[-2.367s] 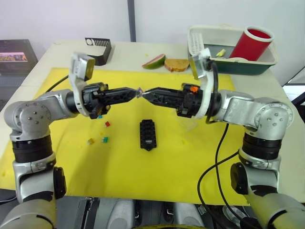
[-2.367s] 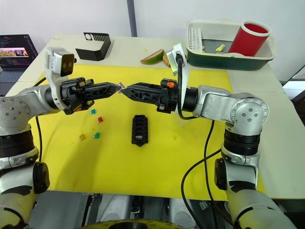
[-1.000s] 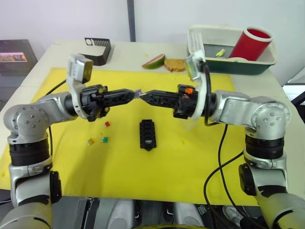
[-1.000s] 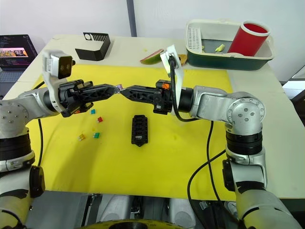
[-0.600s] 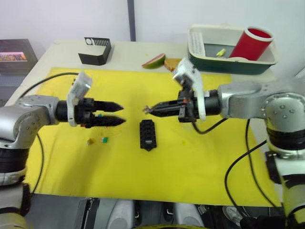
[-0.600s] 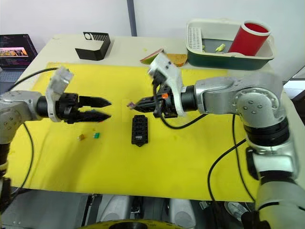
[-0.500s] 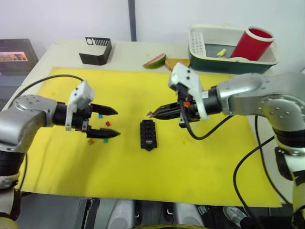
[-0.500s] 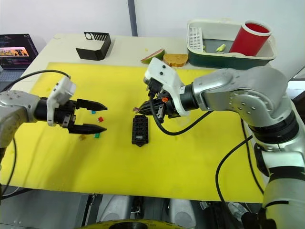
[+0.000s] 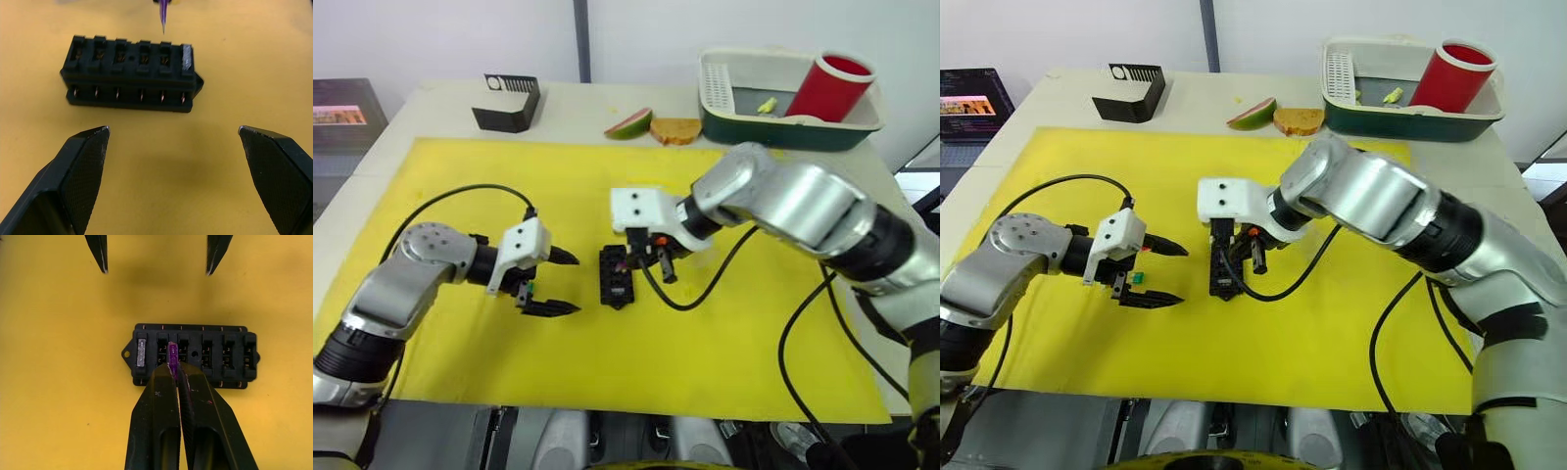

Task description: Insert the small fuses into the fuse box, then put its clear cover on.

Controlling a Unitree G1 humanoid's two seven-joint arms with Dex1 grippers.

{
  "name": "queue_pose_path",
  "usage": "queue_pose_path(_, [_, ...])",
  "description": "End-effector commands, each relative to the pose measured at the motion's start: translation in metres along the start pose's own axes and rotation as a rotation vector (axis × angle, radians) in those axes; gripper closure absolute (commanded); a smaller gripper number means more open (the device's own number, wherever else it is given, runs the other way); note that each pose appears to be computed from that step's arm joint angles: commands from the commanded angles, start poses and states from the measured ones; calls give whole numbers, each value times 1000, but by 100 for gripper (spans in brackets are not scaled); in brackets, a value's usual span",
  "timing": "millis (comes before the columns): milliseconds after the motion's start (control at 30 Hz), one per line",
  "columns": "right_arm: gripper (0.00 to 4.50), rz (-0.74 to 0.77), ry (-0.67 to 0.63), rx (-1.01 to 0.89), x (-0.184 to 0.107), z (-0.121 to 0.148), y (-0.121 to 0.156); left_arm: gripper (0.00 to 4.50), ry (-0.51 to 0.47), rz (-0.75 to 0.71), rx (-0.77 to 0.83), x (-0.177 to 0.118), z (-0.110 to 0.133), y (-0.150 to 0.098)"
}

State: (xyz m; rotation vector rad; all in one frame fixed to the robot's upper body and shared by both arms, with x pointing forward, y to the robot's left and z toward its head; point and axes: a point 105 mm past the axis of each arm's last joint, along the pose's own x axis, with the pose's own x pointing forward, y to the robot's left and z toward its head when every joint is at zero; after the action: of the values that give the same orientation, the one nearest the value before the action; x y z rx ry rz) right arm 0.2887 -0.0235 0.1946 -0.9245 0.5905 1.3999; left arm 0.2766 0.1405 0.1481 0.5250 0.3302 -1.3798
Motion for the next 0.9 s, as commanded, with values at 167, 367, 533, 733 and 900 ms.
queue_pose_path(167, [450, -12, 34, -58, -3, 10, -1, 7, -1, 19, 58, 5, 6, 1])
queue_pose_path(367, [450, 8, 53, -68, 0, 9, 3, 7, 1, 17, 63, 7, 6, 0])
queue_pose_path(533, [450, 13, 51, -61, 3, 10, 4, 7, 0, 17, 64, 9, 6, -1])
queue_pose_path(733, [450, -5, 63, -67, 6, 10, -1, 7, -1, 15, 61, 9, 4, -2])
queue_pose_path(900, [450, -4, 70, -63, 9, 8, -2, 7, -1, 15, 61, 9, 4, -2])
